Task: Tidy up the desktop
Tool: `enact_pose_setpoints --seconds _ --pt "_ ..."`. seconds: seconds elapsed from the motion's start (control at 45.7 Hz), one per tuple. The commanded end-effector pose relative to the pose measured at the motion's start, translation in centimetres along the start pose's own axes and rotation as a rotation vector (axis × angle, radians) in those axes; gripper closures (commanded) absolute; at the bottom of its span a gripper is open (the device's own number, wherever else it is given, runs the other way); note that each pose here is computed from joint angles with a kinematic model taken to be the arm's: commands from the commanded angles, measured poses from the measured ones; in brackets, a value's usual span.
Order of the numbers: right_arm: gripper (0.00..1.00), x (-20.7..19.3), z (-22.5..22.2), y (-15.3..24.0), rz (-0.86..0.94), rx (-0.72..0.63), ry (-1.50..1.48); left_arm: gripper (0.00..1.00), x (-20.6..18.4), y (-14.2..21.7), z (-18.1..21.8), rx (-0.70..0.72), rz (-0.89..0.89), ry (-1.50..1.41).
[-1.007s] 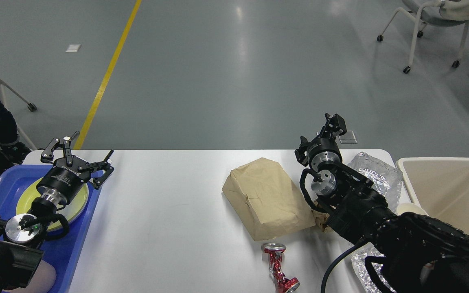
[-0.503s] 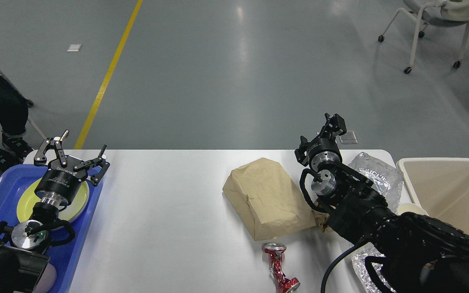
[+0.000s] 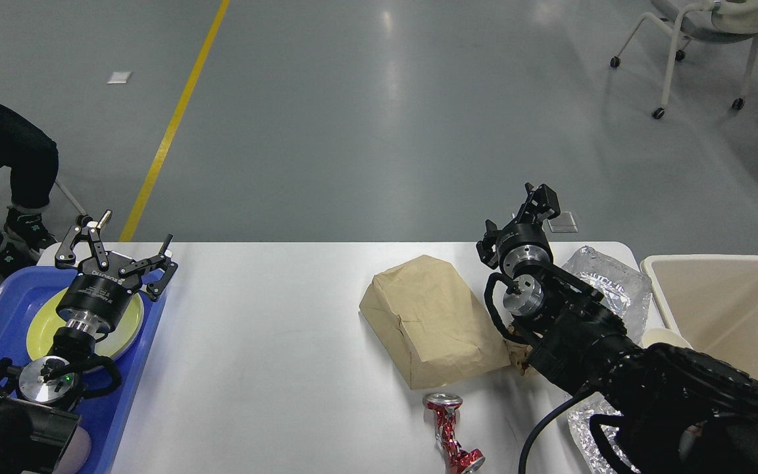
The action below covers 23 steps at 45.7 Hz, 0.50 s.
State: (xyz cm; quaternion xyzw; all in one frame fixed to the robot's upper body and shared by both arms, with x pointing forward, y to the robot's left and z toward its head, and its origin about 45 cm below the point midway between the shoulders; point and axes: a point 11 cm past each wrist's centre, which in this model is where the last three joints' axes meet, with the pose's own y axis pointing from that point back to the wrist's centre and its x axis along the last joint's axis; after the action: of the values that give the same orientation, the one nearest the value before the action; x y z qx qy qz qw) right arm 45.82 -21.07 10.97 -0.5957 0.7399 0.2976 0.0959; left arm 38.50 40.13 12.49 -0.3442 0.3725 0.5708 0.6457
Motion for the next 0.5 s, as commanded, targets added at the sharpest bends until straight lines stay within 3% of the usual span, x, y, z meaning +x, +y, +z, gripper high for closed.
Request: enact_pose_setpoints --seconds 0.0,0.481 --pt "0.00 0.00 0.01 0.00 0.000 0.000 0.000 0.04 -0.02 -0.02 0.04 0.000 -0.001 -0.001" --pt "0.00 0.00 0.01 0.00 0.000 0.000 0.000 0.04 -0.02 -0.02 0.04 0.000 0.000 -0.001"
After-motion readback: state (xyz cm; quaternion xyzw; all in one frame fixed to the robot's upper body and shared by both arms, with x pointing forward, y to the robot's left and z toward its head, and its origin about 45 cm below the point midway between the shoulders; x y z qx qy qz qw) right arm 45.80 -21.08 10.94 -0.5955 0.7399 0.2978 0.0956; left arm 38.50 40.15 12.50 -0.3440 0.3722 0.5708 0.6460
